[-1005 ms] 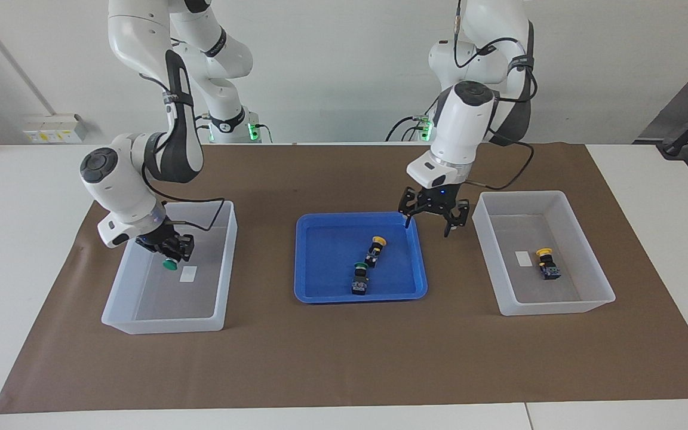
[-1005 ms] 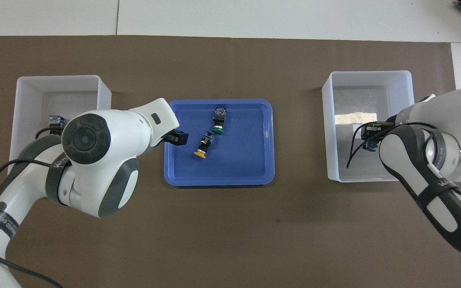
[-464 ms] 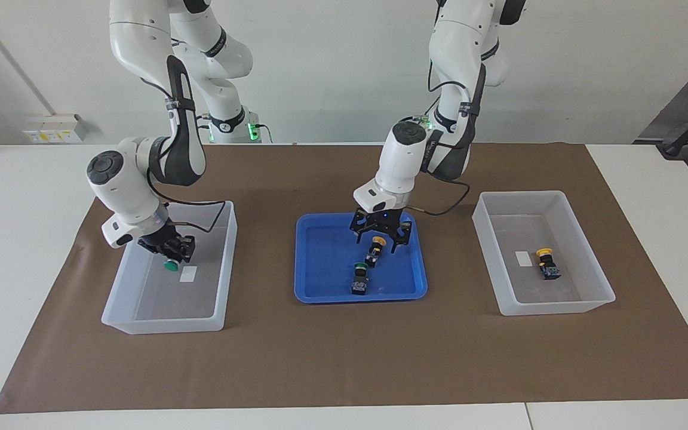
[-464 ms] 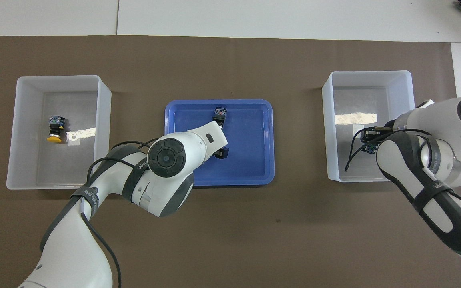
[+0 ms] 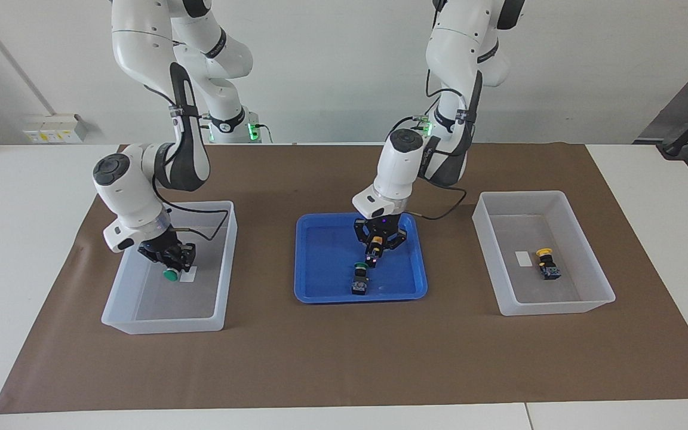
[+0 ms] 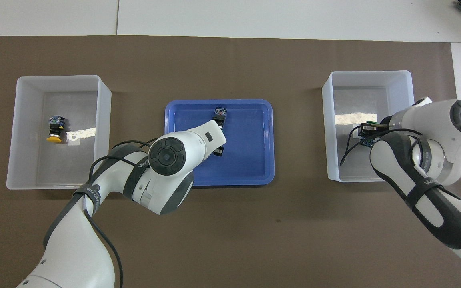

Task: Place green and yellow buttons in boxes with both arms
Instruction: 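Carry the yellow button to the bin while the right gripper reaches the tray, then release the yellow button in the bin while the right gripper grasps a green button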

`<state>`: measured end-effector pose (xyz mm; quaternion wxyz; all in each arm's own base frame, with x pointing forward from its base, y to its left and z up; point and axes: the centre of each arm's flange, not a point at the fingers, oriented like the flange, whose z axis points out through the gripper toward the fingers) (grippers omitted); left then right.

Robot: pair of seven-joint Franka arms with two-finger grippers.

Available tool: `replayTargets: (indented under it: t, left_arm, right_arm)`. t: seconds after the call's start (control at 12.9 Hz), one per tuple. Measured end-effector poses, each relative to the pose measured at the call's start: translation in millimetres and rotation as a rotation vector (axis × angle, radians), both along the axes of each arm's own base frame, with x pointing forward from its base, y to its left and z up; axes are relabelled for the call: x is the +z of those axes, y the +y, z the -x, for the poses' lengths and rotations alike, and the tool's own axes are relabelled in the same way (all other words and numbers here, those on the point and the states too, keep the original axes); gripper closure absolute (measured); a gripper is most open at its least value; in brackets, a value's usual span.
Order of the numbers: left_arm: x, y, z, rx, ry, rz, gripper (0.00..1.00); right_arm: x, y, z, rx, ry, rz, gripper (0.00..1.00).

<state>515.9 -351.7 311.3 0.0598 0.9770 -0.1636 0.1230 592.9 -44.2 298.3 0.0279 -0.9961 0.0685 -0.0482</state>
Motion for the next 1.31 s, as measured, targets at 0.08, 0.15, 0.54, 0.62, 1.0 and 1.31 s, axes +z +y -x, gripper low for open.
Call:
replayTargets:
  t: [0.08,0.15,0.54,0.62,1.0,1.31]
  left_arm:
    - [3,3,-3,0.009,-0.004,0.002,0.67]
    - [10,11,-9,0.025,-0.009,0.004,0.67]
    - [106,92,-32,0.157,0.008,-0.006,0.67]
    - [117,108,-35,0.184,0.009,-0.006,0.67]
    - [126,213,-71,0.366,0.002,-0.003,0.67]
    - [137,314,-91,0.424,-0.049,-0.022,0.67]
  right_arm:
    - [4,0,-1.9,0.001,-0.004,0.000,0.40]
    - [16,2,-5.8,0.005,0.001,-0.004,0.28]
    - [159,28,-4.2,-0.091,0.006,-0.052,0.00]
    - [176,49,-1.2,-0.107,-0.002,-0.060,0.00]
    - [181,221,-1.0,-0.187,-0.043,-0.186,0.00]
    - [129,329,-0.6,-0.119,-0.049,-0.205,0.00]
